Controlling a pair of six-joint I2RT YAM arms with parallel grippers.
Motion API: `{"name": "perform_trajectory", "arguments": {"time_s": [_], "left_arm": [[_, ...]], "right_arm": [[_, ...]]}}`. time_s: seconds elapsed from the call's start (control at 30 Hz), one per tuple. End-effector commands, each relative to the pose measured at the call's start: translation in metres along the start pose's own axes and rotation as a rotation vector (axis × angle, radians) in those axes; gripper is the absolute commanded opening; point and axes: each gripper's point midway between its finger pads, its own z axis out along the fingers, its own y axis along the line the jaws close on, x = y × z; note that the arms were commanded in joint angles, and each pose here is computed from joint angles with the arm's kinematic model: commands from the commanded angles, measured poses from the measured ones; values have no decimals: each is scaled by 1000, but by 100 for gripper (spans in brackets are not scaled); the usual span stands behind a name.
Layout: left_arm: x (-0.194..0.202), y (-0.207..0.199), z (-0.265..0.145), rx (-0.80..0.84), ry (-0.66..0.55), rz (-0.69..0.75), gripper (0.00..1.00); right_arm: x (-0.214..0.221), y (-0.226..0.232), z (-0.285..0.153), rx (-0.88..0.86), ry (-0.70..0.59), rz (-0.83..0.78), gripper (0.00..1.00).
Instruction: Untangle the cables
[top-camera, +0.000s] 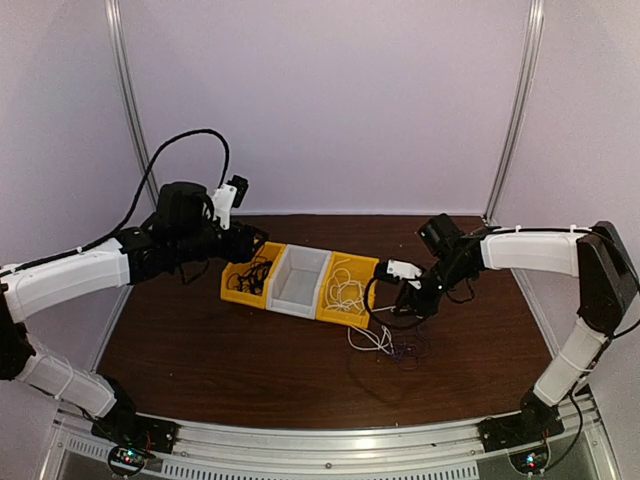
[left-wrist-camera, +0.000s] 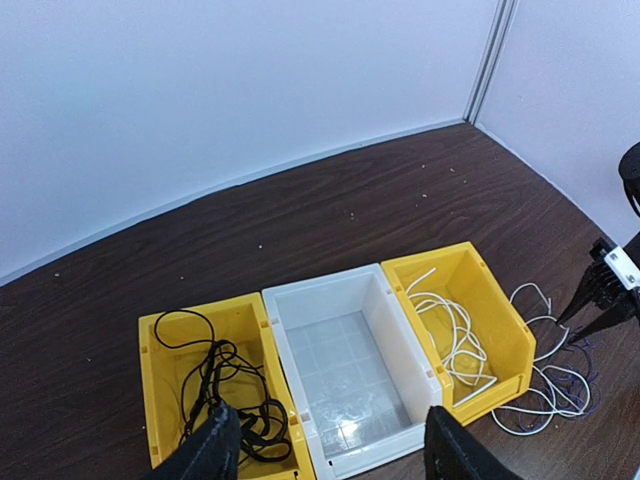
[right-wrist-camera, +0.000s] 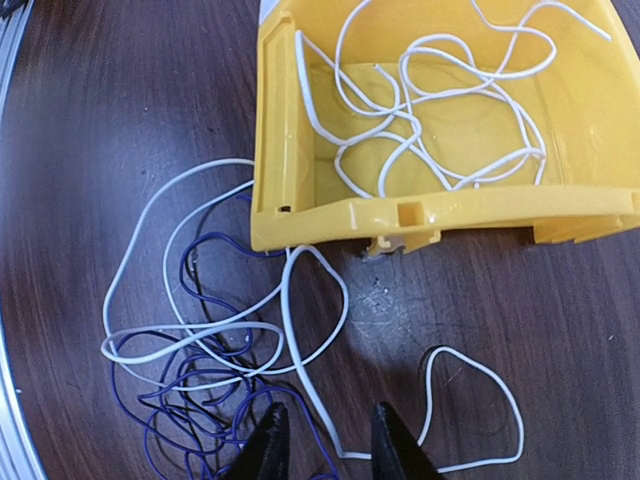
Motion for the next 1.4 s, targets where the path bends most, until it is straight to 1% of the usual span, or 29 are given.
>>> {"name": "perform_trajectory", "arguments": {"time_s": [0.0,0.07,0.1,0.2,0.33,0.43,0.57,0.7,0.83,0.9,0.97,1.07,1.17,1.27,1.3,1.37], "left_arm": [[-13,-3,0,21,-53,21,64],[-13,-6,0,40,-55,26,64],[-13,-10,-1,63,-59,30,64],[-18,-24,-4,144,-89,56,63],[-20,-58,-12,344,-134,88,62],[-24,-79,-22,463,-180,92,61],[-32,-114,-34,538,-258,117,62],[-36,-170,-39,590,-328,173,62],[-41,-196,-25,614,-373,115,63],[-37,-205,-9,623,-370,87,62],[-36,-214,-1,647,-398,65,61],[-27,-224,17,653,-395,33,60],[-12,-235,44,670,-311,13,60],[5,-248,55,710,-257,-4,58],[13,-250,56,716,-241,-6,56],[27,-253,62,726,-200,-13,49]], "right_arm": [[-15,-9,-5,33,-30,-8,14],[-20,-7,-11,30,-39,-12,3],[-24,-5,-16,24,-45,-13,0],[-42,7,-40,-5,-84,-36,0],[-75,33,-90,-27,-153,-103,0],[-98,55,-128,-35,-222,-151,0],[-123,72,-173,-12,-325,-195,0],[-141,83,-203,-10,-396,-229,0],[-156,90,-226,-17,-448,-263,0],[-164,94,-237,-14,-479,-280,0],[-169,96,-245,-11,-503,-290,0],[-173,99,-248,-24,-519,-293,0],[-173,100,-251,-20,-528,-293,0],[-172,95,-253,25,-525,-294,0],[-172,93,-253,41,-523,-292,0],[-171,92,-255,59,-527,-291,0]]}}
